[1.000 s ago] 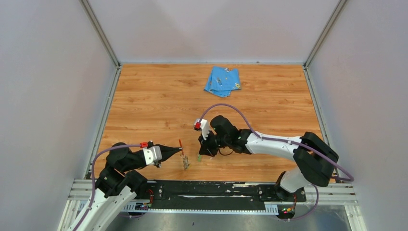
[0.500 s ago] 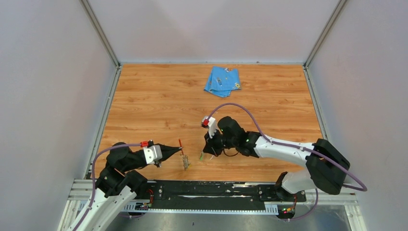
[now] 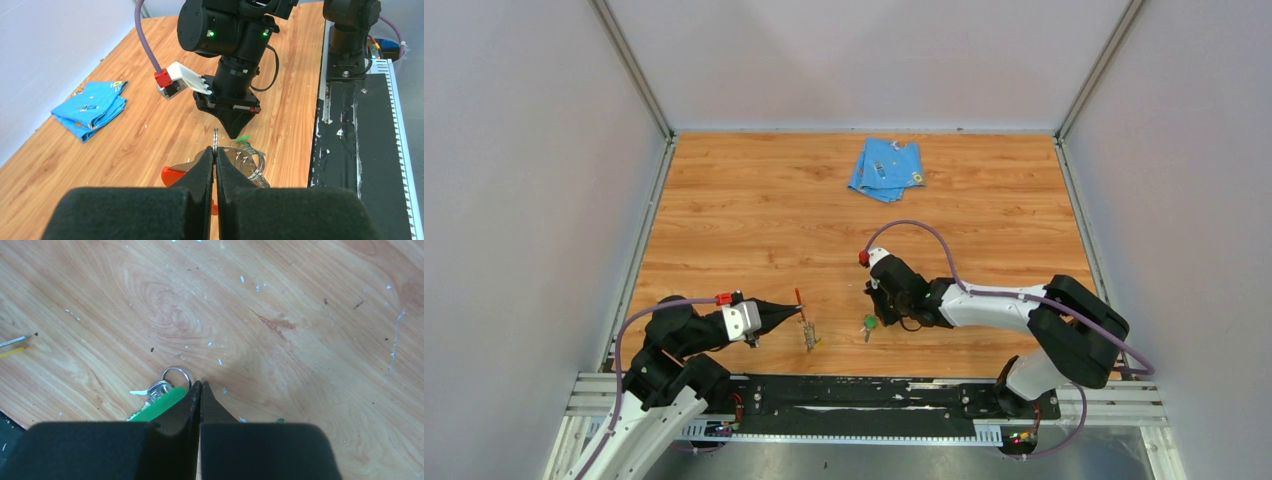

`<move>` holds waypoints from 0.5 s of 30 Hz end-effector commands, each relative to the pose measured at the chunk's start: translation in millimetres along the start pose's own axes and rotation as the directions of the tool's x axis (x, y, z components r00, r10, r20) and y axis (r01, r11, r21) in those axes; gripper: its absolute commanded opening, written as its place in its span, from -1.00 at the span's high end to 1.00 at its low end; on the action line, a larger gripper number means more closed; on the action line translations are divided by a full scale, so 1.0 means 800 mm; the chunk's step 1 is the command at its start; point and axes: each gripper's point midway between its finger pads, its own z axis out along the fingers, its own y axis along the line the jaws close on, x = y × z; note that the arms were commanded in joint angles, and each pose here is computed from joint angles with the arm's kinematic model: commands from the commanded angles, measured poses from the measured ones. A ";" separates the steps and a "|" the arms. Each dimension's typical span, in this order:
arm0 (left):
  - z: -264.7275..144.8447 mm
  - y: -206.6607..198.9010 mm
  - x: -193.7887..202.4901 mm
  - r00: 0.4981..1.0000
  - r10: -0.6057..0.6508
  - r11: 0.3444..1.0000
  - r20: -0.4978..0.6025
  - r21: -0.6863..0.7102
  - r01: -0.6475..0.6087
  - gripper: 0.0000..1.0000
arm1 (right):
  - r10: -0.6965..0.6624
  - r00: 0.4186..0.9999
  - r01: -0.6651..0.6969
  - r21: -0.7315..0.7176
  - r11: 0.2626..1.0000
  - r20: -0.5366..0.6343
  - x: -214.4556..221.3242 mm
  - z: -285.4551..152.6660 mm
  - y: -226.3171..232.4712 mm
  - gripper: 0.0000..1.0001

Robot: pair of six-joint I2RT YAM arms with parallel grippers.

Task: Put the keys on the keyring
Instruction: Pick up the key from the center of the board.

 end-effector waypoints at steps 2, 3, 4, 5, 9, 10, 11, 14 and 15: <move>0.002 0.004 -0.004 1.000 0.015 1.000 0.016 -0.009 -0.014 1.00 | 0.033 0.999 -0.034 0.036 0.999 0.038 -0.006 0.004 -0.011 0.97; 0.002 0.004 -0.004 1.000 0.016 1.000 0.016 -0.011 -0.016 1.00 | 0.028 0.999 -0.029 0.025 0.999 0.038 -0.007 0.003 -0.008 0.88; 0.002 0.004 -0.004 1.000 0.016 1.000 0.017 -0.010 -0.016 1.00 | 0.025 0.999 -0.026 0.016 1.000 0.040 -0.007 0.002 -0.007 0.78; 0.002 0.004 -0.004 1.000 0.015 1.000 0.016 -0.009 -0.015 1.00 | 0.023 0.999 -0.023 0.004 1.000 0.045 -0.007 0.000 -0.005 0.68; 0.002 0.004 -0.004 1.000 0.015 1.000 0.015 -0.009 -0.015 1.00 | -0.003 0.997 0.004 -0.011 1.000 0.081 -0.014 -0.013 -0.003 0.37; 0.002 0.004 -0.003 1.000 0.015 1.000 0.015 -0.007 -0.015 1.00 | -0.014 0.995 0.015 -0.014 1.000 0.096 -0.018 -0.018 -0.003 0.30; 0.002 0.003 -0.003 1.000 0.015 1.000 0.015 -0.006 -0.015 1.00 | -0.026 0.993 0.028 -0.016 0.999 0.112 -0.023 -0.023 -0.003 0.24; 0.002 0.004 -0.004 1.000 0.016 1.000 0.016 -0.009 -0.016 1.00 | -0.062 0.986 0.075 -0.074 0.994 0.157 -0.033 -0.035 0.005 0.03; 0.002 0.004 -0.004 1.000 0.018 1.000 0.017 -0.010 -0.018 1.00 | -0.060 0.984 0.078 -0.102 0.992 0.167 -0.034 -0.037 0.008 -0.08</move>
